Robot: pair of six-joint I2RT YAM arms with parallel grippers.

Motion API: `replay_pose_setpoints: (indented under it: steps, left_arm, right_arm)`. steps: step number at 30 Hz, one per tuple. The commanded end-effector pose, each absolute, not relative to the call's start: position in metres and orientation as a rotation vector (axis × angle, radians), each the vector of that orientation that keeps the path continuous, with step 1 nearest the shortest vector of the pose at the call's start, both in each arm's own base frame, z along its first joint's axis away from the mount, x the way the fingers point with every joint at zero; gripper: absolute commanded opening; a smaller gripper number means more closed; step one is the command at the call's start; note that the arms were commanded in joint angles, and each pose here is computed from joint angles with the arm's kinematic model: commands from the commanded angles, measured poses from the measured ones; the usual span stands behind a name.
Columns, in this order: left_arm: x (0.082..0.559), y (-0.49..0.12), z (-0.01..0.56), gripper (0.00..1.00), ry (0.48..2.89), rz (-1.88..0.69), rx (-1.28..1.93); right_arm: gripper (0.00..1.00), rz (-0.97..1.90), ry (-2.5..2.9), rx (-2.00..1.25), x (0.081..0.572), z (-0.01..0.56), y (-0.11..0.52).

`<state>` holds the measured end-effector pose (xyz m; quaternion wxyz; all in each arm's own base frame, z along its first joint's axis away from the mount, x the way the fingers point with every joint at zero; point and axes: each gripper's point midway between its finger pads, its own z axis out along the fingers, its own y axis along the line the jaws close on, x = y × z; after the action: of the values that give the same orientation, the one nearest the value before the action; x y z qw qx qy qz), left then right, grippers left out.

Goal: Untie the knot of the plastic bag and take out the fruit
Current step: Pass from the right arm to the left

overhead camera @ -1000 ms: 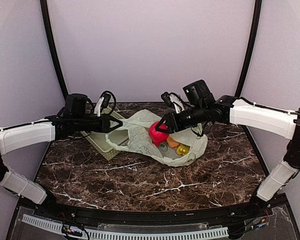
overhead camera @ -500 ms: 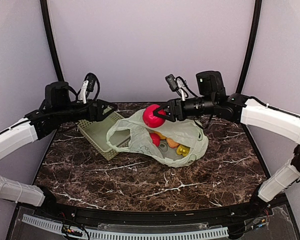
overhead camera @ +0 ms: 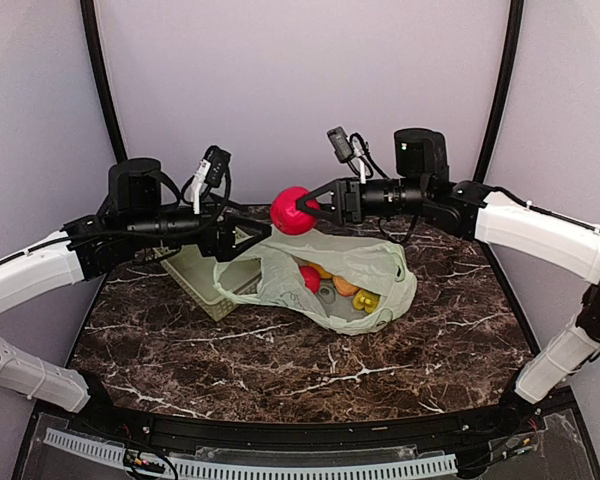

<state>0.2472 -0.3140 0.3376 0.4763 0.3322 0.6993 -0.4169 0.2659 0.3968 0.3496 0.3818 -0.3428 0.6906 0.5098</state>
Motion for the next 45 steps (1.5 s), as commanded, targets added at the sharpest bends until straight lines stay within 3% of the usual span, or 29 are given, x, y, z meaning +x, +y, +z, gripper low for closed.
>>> replay_pose_setpoints:
  steps: [1,18,32,37,40,45]
  left_arm:
    - [0.253,-0.324,0.34,0.99,1.699,-1.026,0.815]
    - [0.26,-0.357,0.343,0.99,1.669,-1.22,0.821]
    - [0.268,-0.363,0.348,0.98,1.663,-1.236,0.798]
    - [0.268,-0.363,0.346,0.81,1.67,-1.235,0.799]
    - [0.267,-0.363,0.343,0.82,1.68,-1.237,0.8]
    - [0.267,-0.363,0.34,0.66,1.692,-1.238,0.803]
  right_arm:
    - [0.52,1.374,1.67,-0.898,0.261,0.369,0.402]
    - [0.52,1.44,1.676,-0.93,0.254,0.364,0.407]
    - [0.52,1.435,1.712,-0.941,0.254,0.355,0.409]
    - [0.52,1.428,1.716,-0.936,0.254,0.354,0.409]
    - [0.52,1.419,1.717,-0.927,0.255,0.355,0.407]
    - [0.54,1.414,1.714,-0.925,0.255,0.356,0.407]
